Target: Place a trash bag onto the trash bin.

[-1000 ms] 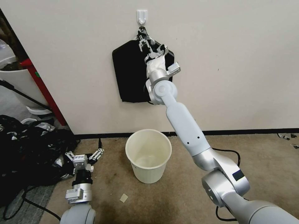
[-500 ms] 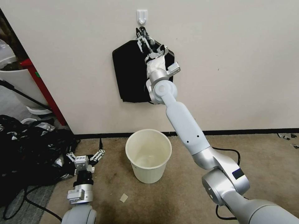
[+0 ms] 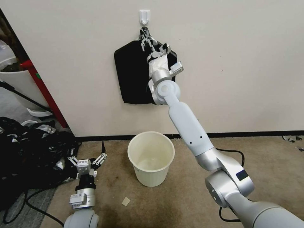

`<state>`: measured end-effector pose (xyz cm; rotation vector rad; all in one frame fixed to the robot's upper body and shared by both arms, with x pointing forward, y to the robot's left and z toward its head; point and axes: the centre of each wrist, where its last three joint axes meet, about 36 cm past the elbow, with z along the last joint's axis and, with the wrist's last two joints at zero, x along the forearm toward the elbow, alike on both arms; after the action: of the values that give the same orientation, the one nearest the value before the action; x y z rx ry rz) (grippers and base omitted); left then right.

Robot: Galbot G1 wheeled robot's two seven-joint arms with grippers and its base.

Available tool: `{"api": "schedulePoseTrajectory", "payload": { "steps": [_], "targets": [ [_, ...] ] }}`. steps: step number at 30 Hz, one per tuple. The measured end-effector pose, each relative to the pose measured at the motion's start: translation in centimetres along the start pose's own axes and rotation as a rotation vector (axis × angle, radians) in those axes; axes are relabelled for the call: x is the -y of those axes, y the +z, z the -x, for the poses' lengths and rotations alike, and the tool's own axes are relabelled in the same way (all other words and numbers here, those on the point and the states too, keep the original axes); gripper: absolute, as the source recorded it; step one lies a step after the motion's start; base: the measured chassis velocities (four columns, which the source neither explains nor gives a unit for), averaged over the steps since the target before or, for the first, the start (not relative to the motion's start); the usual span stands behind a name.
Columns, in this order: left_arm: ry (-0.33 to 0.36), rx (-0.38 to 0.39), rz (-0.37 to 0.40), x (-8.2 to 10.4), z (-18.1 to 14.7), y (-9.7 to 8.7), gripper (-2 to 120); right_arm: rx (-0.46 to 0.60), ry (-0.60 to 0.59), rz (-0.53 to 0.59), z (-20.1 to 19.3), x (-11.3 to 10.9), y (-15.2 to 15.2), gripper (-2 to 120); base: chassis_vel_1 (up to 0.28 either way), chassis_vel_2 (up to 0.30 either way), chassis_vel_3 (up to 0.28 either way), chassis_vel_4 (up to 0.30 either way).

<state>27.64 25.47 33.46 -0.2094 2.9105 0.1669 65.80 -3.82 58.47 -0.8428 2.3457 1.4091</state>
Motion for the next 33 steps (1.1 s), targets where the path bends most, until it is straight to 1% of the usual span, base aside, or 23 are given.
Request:
{"api": "schedulePoseTrajectory", "payload": {
  "steps": [4, 5, 7, 12, 16, 17, 21, 22, 24, 25, 29, 30, 33],
  "targets": [
    [0.000, -0.003, 0.002, 0.0, -0.2, 0.1, 100, 0.001, 0.004, -0.006, 0.1, 0.3, 0.0, 14, 0.000, 0.000, 0.000, 0.000],
    [0.000, -0.004, 0.003, 0.0, -0.2, 0.2, 100, 0.001, 0.001, -0.007, 0.1, 0.4, 0.0, 12, 0.000, 0.000, 0.000, 0.000],
    [-0.001, -0.005, 0.004, 0.0, -0.3, 0.3, 100, 0.006, -0.020, -0.012, 0.0, 0.6, 0.0, 1, 0.000, 0.000, 0.000, 0.000],
    [-0.002, -0.006, 0.005, 0.0, -0.3, 0.4, 100, 0.017, -0.056, -0.017, -0.1, 1.1, 0.2, 0, 0.000, 0.000, 0.000, 0.000],
    [-0.003, -0.005, 0.005, 0.0, -0.4, 0.5, 100, 0.043, -0.120, -0.022, -0.5, 1.9, 0.5, 0, 0.000, 0.000, 0.000, 0.000],
    [-0.003, -0.005, 0.005, 0.0, -0.4, 0.5, 100, 0.043, -0.120, -0.022, -0.5, 1.9, 0.5, 0, 0.000, 0.000, 0.000, 0.000],
    [-0.001, -0.003, 0.008, -0.1, -0.4, 0.6, 100, 0.055, -0.241, -0.012, -2.0, 3.1, 1.6, 0, 0.000, 0.000, 0.000, 0.000],
    [-0.001, -0.003, 0.008, -0.1, -0.4, 0.6, 100, 0.055, -0.241, -0.012, -2.0, 3.1, 1.6, 0, 0.000, 0.000, 0.000, 0.000],
    [0.000, 0.000, 0.011, -0.3, -0.3, 0.6, 100, 0.055, -0.321, 0.009, -3.2, 3.5, 2.3, 0, 0.000, 0.000, 0.000, 0.000],
    [0.000, 0.000, 0.011, -0.3, -0.3, 0.6, 100, 0.055, -0.321, 0.009, -3.2, 3.5, 2.3, 0, 0.000, 0.000, 0.000, 0.000],
    [0.001, 0.002, 0.014, -0.5, -0.2, 0.7, 100, 0.058, -0.441, 0.041, -5.5, 3.8, 3.5, 0, 0.000, 0.000, 0.000, 0.000],
    [0.001, 0.002, 0.014, -0.5, -0.2, 0.7, 100, 0.058, -0.441, 0.041, -5.5, 3.8, 3.5, 0, 0.000, 0.000, 0.000, 0.000],
    [0.001, 0.001, 0.016, -0.6, -0.1, 1.0, 100, 0.062, -0.517, 0.079, -7.7, 3.6, 4.3, 0, 0.000, 0.000, 0.000, 0.000]
  ]
}}
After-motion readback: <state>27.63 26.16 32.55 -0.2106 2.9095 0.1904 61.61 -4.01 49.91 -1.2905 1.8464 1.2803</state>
